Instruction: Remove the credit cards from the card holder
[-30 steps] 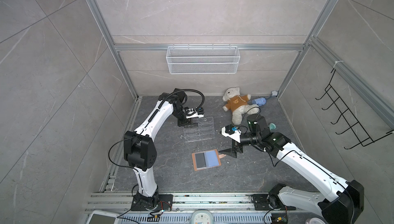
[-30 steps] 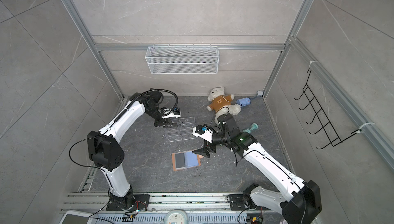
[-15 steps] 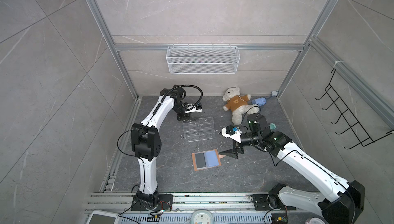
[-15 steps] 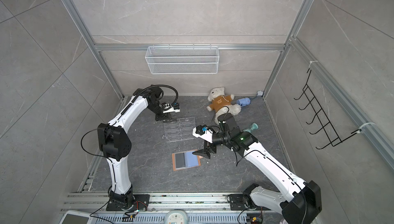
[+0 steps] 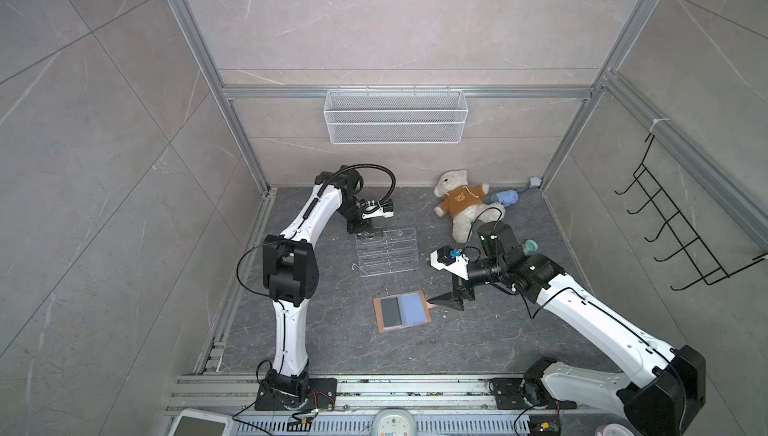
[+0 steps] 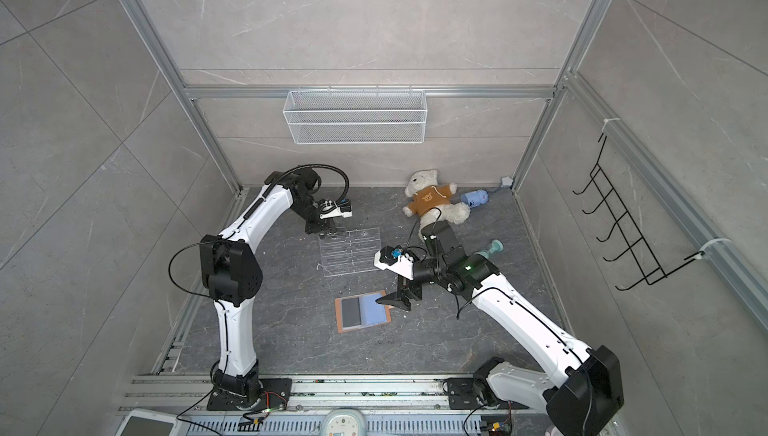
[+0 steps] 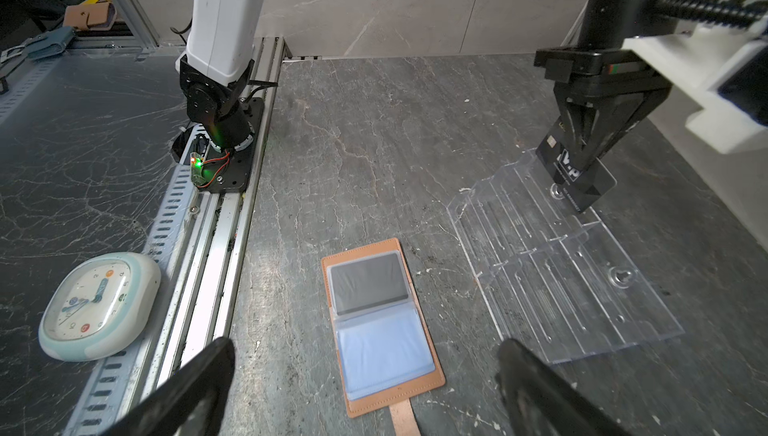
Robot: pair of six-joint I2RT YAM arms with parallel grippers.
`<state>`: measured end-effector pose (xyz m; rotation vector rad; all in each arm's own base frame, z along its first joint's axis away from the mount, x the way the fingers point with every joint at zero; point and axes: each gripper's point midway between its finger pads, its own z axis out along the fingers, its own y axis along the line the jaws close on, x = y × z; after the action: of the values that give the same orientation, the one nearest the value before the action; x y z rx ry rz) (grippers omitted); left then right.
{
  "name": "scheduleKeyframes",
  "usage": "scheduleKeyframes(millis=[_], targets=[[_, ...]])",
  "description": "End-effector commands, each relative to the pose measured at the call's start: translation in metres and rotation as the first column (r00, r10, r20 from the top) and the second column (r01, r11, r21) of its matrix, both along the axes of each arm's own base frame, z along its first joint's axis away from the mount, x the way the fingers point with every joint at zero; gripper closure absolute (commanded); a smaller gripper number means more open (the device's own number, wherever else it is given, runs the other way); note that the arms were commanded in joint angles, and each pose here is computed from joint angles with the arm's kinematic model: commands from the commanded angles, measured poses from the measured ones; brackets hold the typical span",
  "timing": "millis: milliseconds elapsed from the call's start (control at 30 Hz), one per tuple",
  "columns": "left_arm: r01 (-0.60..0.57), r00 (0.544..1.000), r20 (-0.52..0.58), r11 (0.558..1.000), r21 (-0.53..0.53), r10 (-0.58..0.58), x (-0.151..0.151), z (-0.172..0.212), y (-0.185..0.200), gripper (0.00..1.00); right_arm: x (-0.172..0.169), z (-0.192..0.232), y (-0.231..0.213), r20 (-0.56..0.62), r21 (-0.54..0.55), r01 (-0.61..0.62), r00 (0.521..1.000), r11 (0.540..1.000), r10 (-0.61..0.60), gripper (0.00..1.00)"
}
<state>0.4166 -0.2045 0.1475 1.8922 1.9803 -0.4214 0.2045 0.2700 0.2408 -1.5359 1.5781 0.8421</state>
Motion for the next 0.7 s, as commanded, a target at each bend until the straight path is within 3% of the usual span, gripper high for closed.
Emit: scheduleKeyframes(millis=[0, 467, 667], targets=[[-0.011, 1.0, -0.029, 1.0, -0.023, 0.011, -0.003, 0.004, -0.001, 1.0, -0.001, 0.006, 0.001, 0.002, 0.006, -0.021, 1.0, 1.0, 0.021, 0.0], [-0.039, 0.996, -0.075, 0.999, -0.024, 0.037, -0.003, -0.011, -0.001, 1.0, -0.001, 0.004, 0.001, -0.008, 0.002, -0.026, 1.0, 1.0, 0.026, 0.0], [-0.049, 0.994, -0.101, 0.998, -0.026, 0.046, -0.005, -0.017, -0.003, 0.92, -0.002, 0.004, 0.002, -0.015, -0.001, -0.033, 0.999, 0.999, 0.033, 0.0]])
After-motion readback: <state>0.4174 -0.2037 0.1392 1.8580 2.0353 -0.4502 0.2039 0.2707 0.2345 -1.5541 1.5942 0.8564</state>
